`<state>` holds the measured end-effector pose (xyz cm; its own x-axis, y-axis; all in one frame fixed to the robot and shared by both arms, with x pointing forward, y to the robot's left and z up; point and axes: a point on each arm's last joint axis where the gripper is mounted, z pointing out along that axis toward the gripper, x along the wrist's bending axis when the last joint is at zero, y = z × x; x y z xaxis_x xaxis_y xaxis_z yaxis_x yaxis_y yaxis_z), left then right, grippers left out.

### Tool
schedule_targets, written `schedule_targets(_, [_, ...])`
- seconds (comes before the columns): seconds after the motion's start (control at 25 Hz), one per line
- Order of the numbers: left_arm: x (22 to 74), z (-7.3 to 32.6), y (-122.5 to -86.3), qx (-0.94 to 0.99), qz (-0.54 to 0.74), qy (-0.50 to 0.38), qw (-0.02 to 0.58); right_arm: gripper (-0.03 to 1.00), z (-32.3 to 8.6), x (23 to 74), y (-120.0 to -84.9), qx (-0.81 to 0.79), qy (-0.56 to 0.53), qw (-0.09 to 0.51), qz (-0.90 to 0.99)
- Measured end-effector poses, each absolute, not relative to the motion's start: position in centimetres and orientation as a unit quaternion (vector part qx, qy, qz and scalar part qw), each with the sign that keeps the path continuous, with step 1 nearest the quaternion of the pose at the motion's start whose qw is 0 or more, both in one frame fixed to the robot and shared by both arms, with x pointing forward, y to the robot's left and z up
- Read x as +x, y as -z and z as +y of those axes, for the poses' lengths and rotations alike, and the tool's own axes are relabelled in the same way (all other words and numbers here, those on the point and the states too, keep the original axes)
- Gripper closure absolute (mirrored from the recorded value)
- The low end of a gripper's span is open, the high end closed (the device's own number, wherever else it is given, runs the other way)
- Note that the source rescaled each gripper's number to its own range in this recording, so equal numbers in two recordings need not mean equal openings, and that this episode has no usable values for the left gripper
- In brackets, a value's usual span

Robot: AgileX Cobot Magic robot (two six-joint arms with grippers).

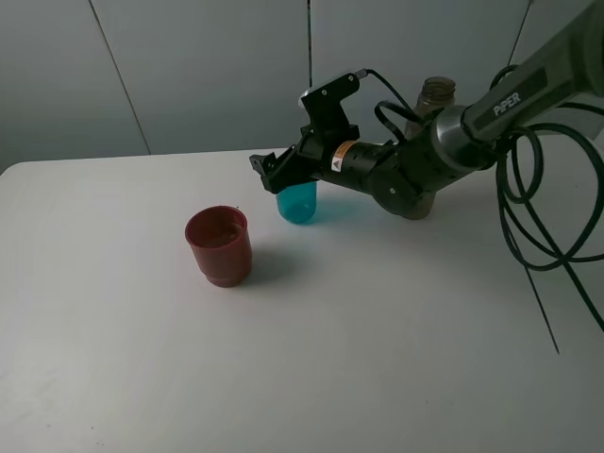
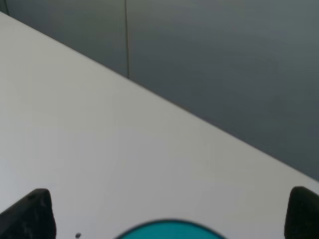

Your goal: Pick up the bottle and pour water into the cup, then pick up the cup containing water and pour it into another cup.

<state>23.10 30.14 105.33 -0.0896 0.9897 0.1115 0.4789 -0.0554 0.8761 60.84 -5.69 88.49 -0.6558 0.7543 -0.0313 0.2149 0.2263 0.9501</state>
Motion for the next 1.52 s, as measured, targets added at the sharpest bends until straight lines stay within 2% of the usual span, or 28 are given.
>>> schedule_targets(0.28, [23.1,30.1,-105.3,0.599,0.613,-0.411,0.311,-0.03,-5.5,58.9,-94.9,0.306,-0.482,0.242,0.784])
schedule_targets(0.44, [23.1,30.1,-105.3,0.599,0.613,-0.411,0.311,-0.03,-5.8,56.9,-97.6,0.391,-0.430,0.207,0.787])
schedule_targets(0.6, [23.1,30.1,-105.3,0.599,0.613,-0.411,0.311,-0.03,-7.8,55.1,-99.8,0.483,-0.354,0.177,0.781])
schedule_targets(0.72, [23.1,30.1,-105.3,0.599,0.613,-0.411,0.311,-0.03,-8.9,52.9,-100.7,0.503,-0.290,0.126,0.805])
schedule_targets(0.84, [23.1,30.1,-105.3,0.599,0.613,-0.411,0.311,-0.03,-11.5,51.4,-101.0,0.537,-0.235,0.078,0.806])
schedule_targets(1.0, [23.1,30.1,-105.3,0.599,0.612,-0.411,0.310,-0.03,-17.7,49.4,-101.2,0.608,-0.193,0.057,0.768])
schedule_targets(1.2, [23.1,30.1,-105.3,0.599,0.612,-0.411,0.310,-0.03,-23.9,44.9,-104.6,0.665,-0.207,0.084,0.713])
schedule_targets(1.32, [23.1,30.1,-105.3,0.599,0.612,-0.411,0.310,-0.03,-25.4,41.0,-108.1,0.654,-0.256,0.131,0.700])
schedule_targets(1.52, [23.1,30.1,-105.3,0.599,0.612,-0.411,0.310,-0.03,-27.0,34.3,-112.1,0.621,-0.340,0.202,0.677])
